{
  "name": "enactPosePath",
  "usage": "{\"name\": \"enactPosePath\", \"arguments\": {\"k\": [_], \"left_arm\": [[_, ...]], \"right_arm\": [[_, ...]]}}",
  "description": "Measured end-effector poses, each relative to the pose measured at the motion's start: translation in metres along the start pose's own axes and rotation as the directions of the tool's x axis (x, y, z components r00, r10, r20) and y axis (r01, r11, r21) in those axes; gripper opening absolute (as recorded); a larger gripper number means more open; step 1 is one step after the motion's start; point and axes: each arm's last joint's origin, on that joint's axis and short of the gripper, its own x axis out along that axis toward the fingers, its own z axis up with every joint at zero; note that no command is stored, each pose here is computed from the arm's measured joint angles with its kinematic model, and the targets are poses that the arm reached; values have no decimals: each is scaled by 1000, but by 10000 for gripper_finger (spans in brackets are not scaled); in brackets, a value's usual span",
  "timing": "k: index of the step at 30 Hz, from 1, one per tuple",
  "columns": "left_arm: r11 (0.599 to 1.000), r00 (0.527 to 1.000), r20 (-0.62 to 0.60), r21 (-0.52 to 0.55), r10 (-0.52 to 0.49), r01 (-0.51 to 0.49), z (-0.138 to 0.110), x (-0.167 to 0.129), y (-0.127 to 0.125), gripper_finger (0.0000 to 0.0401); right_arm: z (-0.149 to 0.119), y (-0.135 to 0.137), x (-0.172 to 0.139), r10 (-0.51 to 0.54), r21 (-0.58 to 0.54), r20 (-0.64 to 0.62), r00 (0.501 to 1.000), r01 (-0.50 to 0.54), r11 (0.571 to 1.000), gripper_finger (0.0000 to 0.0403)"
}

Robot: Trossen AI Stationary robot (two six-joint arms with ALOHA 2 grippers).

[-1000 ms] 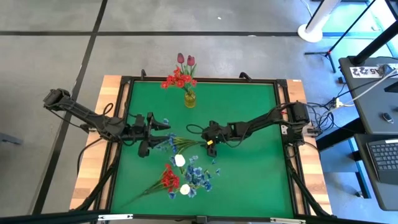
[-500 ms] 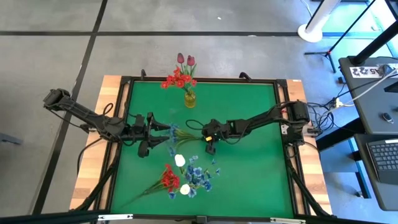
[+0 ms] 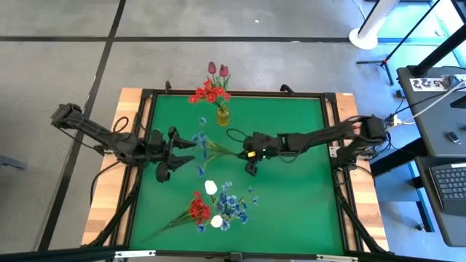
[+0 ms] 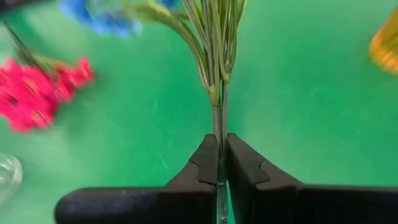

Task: Sort flowers into vase by color
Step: Put the blue flowers into the transparent vase

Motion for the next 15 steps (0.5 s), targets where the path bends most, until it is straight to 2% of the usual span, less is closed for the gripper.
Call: {"name": "enactPosePath", "arguments": {"k": [8,15], "left_arm": [[997,995,72,50,-63,59,30,0,-16,234],[988,979,162,117,-121,103,58,-3,-30,234]], "right_arm": [[35,6,-61,-21,10,207,978,19,1000,11],[61,13,-100,40,12,434,900,-50,999,10]]}}
